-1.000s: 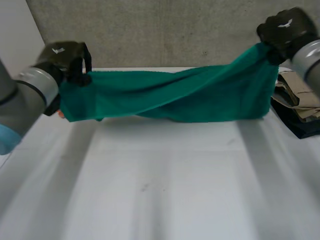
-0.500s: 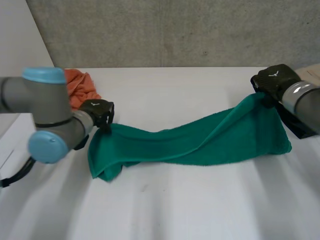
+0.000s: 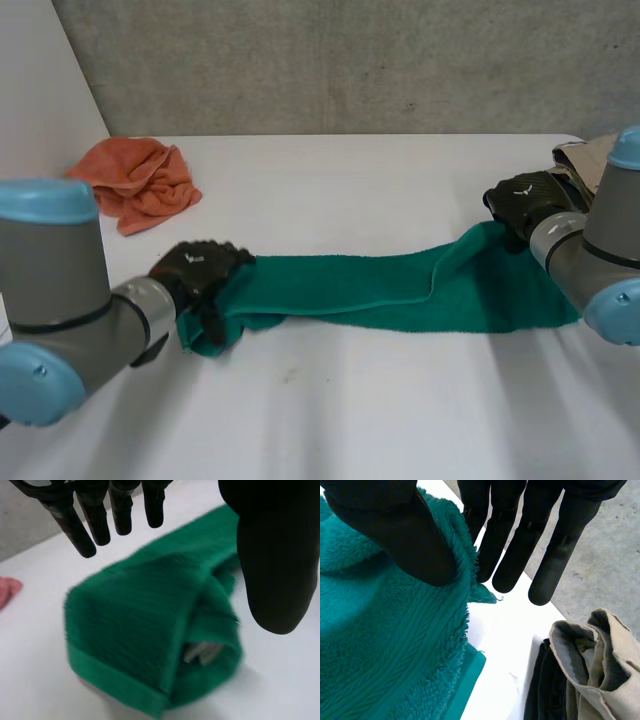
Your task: Fold the laundry.
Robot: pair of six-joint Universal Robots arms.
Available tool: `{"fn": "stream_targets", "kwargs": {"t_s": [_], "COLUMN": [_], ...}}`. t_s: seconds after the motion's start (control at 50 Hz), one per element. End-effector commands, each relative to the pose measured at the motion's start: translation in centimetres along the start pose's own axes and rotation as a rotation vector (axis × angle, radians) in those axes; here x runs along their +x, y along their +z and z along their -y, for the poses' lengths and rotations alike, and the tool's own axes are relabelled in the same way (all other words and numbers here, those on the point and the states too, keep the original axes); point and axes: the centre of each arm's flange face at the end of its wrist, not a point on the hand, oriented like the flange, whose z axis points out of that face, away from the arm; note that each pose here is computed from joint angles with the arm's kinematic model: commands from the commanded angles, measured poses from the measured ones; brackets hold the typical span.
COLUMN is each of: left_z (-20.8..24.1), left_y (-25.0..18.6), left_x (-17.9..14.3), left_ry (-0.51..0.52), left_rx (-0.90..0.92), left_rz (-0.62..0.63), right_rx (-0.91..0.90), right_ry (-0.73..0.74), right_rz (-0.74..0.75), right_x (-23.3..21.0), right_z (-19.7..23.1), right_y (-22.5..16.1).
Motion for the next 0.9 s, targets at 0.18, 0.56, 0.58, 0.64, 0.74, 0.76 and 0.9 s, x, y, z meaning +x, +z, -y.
{"fn": "stream_targets", "kwargs": {"t_s": [0.18, 0.56, 0.58, 0.64, 0.74, 0.76, 0.9], "left_z": [0.0, 2.3, 3.0, 4.5, 11.8, 13.4, 26.0], "left_y": [3.4, 7.3, 7.8, 8.6, 9.8, 9.6, 3.1], "left_x": [0.6, 0.7, 0.4, -0.1, -2.8, -3.3, -6.3], "left_ry": [0.007, 0.034, 0.041, 0.048, 0.147, 0.162, 0.233], "left_rx": [0.000, 0.046, 0.069, 0.124, 0.420, 0.485, 1.098], "left_rz": [-0.018, 0.027, 0.037, 0.056, 0.125, 0.145, 0.322], "right_rx": [-0.025, -0.002, 0.024, 0.090, 0.398, 0.460, 1.064], "right_ry": [-0.027, -0.073, -0.081, -0.088, -0.054, -0.035, 0.234], "right_rz": [0.039, 0.047, 0.037, 0.009, -0.180, -0.227, -0.644], "right_x": [-0.6, -0.6, -0.4, -0.1, 2.5, 3.4, 11.6], "right_z": [-1.2, -1.4, -0.9, 0.3, 6.7, 7.9, 18.6], "right_y": [-0.2, 0.8, 1.2, 2.0, 4.4, 4.6, 1.2]}}
